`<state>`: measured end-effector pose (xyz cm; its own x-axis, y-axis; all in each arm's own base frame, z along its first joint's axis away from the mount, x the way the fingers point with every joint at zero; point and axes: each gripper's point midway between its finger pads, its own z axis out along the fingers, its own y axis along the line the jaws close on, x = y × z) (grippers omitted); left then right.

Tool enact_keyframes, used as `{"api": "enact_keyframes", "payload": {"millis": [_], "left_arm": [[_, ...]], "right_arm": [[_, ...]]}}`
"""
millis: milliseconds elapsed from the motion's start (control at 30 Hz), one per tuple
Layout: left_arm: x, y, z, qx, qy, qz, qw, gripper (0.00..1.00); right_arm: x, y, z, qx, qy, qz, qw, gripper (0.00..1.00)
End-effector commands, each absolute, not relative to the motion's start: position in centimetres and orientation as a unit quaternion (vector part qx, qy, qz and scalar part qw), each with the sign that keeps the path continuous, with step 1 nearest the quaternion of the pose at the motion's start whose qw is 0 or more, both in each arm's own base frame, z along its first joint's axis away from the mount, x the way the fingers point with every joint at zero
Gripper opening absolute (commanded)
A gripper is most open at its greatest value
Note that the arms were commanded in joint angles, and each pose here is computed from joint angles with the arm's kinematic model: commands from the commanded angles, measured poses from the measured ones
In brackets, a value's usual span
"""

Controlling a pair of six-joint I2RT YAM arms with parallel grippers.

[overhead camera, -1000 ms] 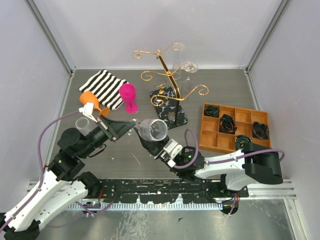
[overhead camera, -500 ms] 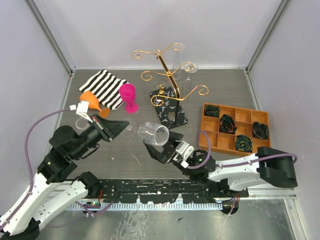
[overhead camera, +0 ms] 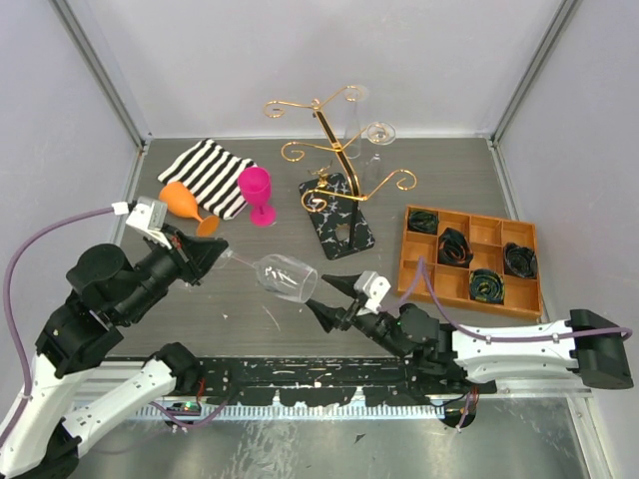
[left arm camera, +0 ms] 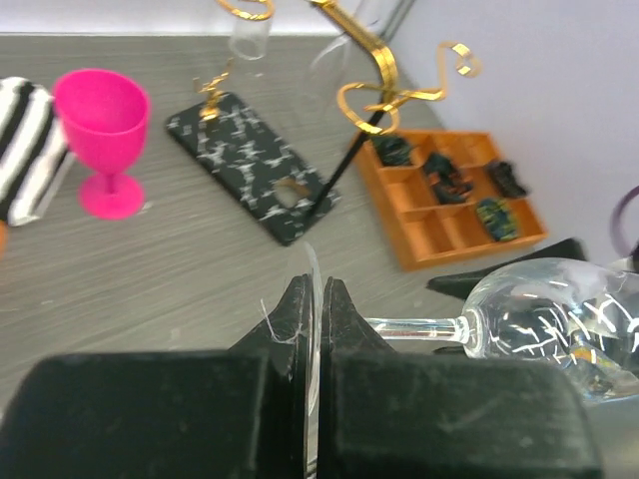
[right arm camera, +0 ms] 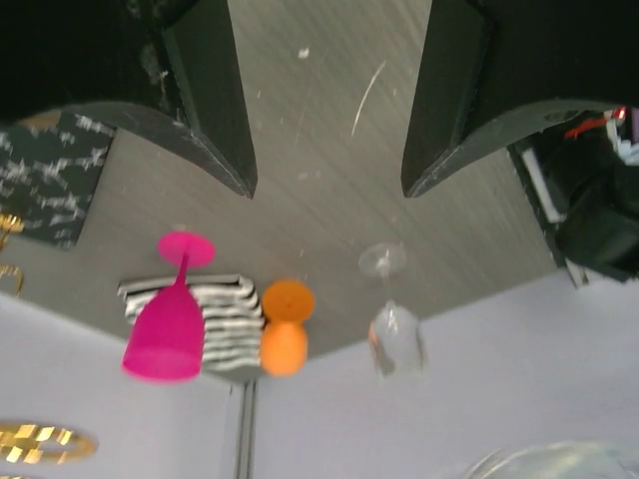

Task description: Place the wine glass upside down on the wine glass rack

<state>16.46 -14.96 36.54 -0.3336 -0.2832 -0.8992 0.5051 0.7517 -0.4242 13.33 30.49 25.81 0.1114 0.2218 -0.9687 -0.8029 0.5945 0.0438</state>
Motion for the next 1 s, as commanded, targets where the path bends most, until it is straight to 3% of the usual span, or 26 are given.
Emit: {"api": "enact_keyframes", "payload": {"millis": [0,333,600,700,967], "left_arm": [[16.9,-12.4,35.1,0.136,0.765,-0.234,0.585,0.00],[18.5,-11.3,32.1,0.204,0.804,-0.125,0.544,0.00],[19.4,-12.8,30.0,0.225,0.829,-0.113,0.499,0.00],[19.3,-13.9,29.4,0.241,0.828,-0.116,0.493,0.00],[17.5,-19.7,29.3,0.318,0.784,-0.107,0.523,0.00]], "right_arm": [[12.7,30.1,21.3,-0.260,0.665,0.361,0.600,0.65],[11.7,27.0,18.8,-0.158,0.803,0.331,0.470,0.70],[9.3,25.7,16.7,-0.157,0.878,0.272,0.361,0.85],[8.8,25.8,17.5,-0.161,0.876,0.285,0.353,0.93],[10.0,23.4,21.5,-0.139,0.840,0.320,0.415,0.97]]}}
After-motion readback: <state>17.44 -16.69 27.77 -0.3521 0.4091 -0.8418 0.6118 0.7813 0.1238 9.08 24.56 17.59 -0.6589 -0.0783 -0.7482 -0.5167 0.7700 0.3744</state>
